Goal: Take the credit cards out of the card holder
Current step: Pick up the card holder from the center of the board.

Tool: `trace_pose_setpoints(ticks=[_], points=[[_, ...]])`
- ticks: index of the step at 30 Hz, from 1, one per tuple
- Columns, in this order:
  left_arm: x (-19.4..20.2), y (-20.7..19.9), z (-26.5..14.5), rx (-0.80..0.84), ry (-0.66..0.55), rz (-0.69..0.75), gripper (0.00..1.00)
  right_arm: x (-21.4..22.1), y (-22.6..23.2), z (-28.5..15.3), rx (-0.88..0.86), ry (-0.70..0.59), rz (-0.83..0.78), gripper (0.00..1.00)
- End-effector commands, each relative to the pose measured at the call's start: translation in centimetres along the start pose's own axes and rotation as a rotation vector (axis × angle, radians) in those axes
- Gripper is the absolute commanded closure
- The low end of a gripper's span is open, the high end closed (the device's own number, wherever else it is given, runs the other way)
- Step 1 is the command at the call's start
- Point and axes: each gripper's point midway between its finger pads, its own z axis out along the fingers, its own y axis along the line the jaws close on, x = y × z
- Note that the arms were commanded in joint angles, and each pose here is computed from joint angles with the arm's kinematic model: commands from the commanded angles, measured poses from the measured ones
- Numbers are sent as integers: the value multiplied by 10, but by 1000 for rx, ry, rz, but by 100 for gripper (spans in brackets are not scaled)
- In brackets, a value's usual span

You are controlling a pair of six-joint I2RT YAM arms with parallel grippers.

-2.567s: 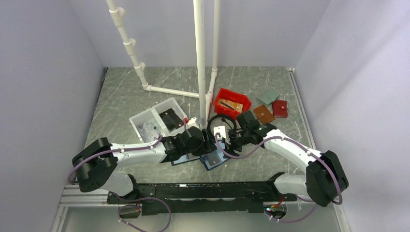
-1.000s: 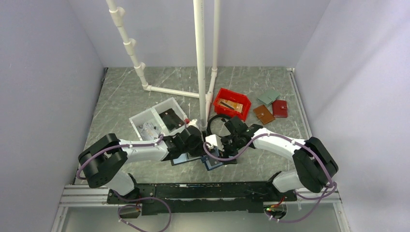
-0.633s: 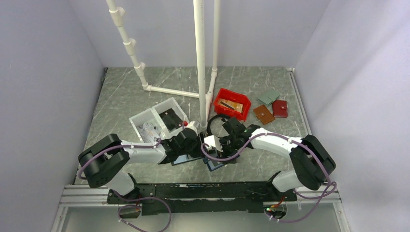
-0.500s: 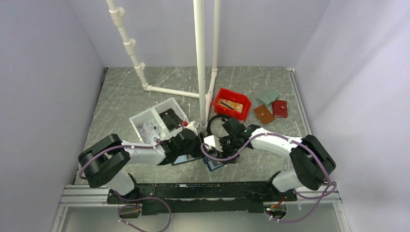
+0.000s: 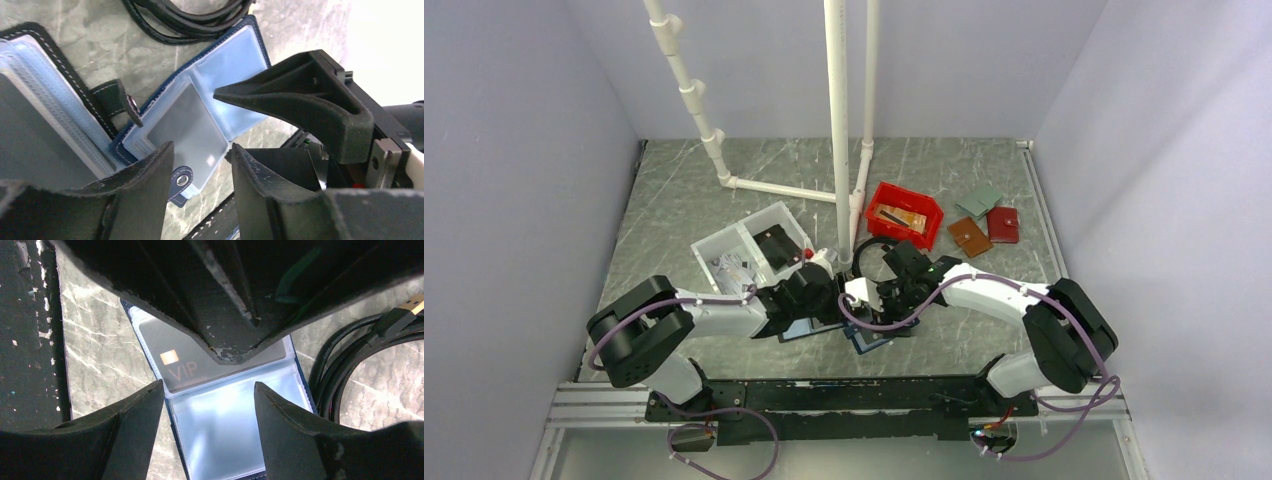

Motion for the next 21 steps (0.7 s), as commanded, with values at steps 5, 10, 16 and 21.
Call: trace_pose_setpoints(ticks=[5,10,16,21], points=[[-7,8,-4,-141,28,57,45,-9,-13,-1,35,-4,2,33],[2,8,1,-134,74,27,44,-8,-13,0,32,-1,6,34],[9,12,13,-149,119,-4,43,-7,-12,1,28,2,6,34],[5,1,13,-96,97,-10,44,-5,-11,2,24,14,9,34]])
